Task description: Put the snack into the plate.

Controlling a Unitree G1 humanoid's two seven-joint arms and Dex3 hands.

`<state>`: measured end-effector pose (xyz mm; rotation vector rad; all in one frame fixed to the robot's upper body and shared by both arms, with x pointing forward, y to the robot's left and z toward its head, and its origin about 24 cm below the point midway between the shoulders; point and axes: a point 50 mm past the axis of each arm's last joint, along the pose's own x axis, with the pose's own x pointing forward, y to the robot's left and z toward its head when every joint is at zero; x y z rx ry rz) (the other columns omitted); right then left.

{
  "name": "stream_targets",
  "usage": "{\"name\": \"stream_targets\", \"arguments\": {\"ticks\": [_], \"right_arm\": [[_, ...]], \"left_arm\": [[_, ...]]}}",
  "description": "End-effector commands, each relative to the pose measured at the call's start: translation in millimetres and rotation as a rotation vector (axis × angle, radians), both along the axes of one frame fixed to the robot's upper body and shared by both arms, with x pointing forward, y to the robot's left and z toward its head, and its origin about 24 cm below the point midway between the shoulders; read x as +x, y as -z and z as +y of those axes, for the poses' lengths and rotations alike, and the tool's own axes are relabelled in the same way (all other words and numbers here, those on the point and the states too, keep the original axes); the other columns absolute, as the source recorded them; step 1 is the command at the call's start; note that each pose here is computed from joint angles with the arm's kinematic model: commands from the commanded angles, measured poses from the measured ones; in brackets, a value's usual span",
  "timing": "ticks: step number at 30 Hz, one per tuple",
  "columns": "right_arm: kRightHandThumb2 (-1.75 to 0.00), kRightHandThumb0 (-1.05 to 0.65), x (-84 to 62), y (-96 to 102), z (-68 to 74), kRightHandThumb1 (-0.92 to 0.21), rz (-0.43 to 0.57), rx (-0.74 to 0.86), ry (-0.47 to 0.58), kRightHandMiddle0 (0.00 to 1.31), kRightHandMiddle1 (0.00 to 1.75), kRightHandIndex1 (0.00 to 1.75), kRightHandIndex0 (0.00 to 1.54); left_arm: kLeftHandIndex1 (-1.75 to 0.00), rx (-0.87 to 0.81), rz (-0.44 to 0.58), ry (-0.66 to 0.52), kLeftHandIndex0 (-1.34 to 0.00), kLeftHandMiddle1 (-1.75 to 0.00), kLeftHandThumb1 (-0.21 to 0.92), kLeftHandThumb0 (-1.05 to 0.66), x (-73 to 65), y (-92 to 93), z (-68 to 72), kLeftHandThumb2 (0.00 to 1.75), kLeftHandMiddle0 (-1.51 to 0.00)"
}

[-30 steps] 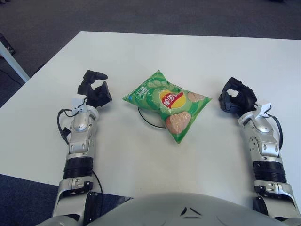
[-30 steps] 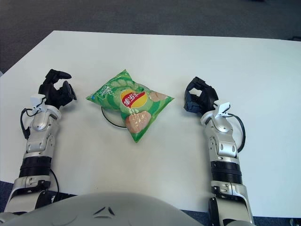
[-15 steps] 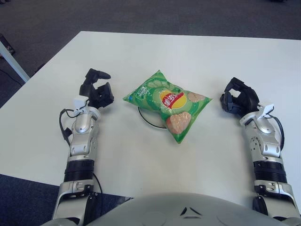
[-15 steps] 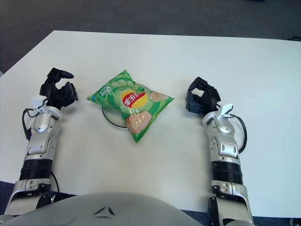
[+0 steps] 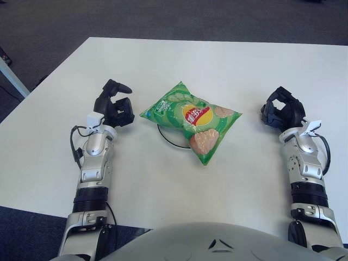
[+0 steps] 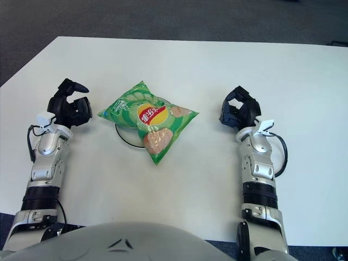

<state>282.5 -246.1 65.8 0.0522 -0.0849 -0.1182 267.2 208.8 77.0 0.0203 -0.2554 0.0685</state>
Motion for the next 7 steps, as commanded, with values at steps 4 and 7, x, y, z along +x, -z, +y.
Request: {"name": "stream_targets", "arguments": {"ticks": [4,7], "right_arm": [[-1.33,-0.49,-13.1,39.0,18.5,-0.3,0.022,0.124,-0.027,0.63,1.75,1.75,1.32],[-1.38,-0.5,-12.6,37.2,19.4,-0.27,-0.037,0.138,-0.048,0.65,1.75,1.75,1.32]], "left_arm": [[-1.75,-0.101,0.232,-0.027,-0.51,-1.75,0.44,-0.44,-38.8,64.3,-12.1,1.16,-1.19],[-1.75,-0.103,0.23,-0.03,-0.51,-1.75,0.44,-0.44,-40.0,64.1,-12.6,1.16,-1.19]]}}
